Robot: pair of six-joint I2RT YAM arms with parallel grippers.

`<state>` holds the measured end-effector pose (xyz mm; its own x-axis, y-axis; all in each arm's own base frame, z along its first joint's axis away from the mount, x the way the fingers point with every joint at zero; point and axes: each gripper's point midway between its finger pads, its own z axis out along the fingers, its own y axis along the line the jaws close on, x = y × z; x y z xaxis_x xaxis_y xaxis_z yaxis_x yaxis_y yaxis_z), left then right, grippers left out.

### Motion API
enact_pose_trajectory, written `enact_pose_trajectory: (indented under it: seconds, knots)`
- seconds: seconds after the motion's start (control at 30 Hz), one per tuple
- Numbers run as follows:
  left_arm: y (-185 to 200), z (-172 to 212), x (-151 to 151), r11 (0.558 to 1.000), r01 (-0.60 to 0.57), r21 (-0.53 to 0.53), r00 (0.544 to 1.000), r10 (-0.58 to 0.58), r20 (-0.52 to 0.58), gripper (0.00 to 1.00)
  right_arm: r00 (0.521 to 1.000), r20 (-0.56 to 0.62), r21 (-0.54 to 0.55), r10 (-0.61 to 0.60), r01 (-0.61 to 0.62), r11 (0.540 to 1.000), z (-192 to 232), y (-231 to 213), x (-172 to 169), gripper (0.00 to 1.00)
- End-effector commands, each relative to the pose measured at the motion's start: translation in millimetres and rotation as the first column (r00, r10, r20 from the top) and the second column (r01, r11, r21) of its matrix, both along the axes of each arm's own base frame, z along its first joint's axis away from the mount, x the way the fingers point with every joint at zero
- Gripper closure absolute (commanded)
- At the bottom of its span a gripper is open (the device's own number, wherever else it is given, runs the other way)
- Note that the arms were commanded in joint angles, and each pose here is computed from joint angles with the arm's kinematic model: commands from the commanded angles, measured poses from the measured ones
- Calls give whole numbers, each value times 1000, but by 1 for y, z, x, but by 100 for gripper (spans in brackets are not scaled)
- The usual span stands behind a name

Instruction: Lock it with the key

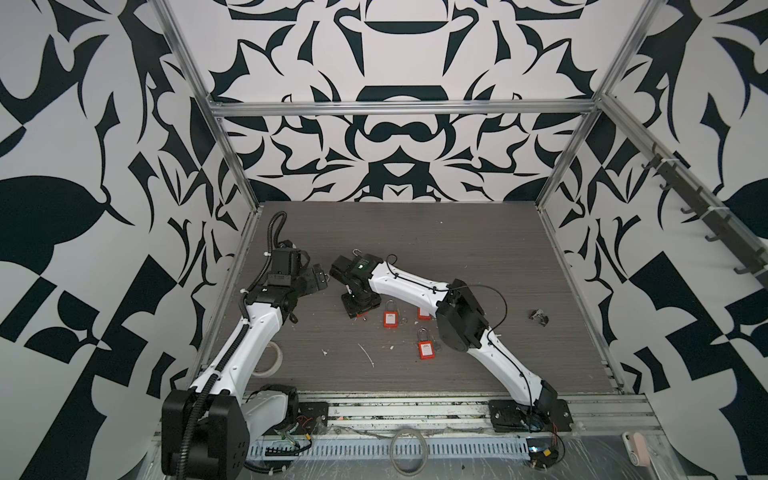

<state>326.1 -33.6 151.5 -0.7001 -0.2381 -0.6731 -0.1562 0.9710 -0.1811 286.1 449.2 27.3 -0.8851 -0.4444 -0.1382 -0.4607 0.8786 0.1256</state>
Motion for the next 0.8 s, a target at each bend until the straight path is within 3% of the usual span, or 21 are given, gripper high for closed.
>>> enact_pose_trajectory:
  seconds: [0.0, 0.23, 0.37, 0.5, 0.6, 0.77]
  knots:
    - [-4, 12, 0, 999, 35, -11, 998, -35, 55, 1, 1000, 10, -7, -17, 17, 1000, 16, -5, 4, 50]
    - [-14, 26, -4, 994, 101, -30, 989, -97, 108, 1, 998, 54, -4, 41, -41, 999, 27, -8, 6, 64]
    - [-34, 41, -7, 972, 228, -62, 962, -214, 172, 1, 976, 155, 63, 150, -162, 985, 74, -14, 2, 67]
    - [-50, 59, -8, 943, 321, -84, 919, -288, 270, 2, 919, 259, 103, 297, -332, 938, 112, -33, -12, 68]
    - [-71, 75, -11, 887, 456, -72, 837, -400, 373, 10, 870, 291, 120, 399, -447, 887, 130, -51, -32, 68]
    - [-105, 100, -26, 748, 664, -5, 643, -567, 514, 20, 778, 341, 163, 528, -602, 782, 149, -74, -65, 66]
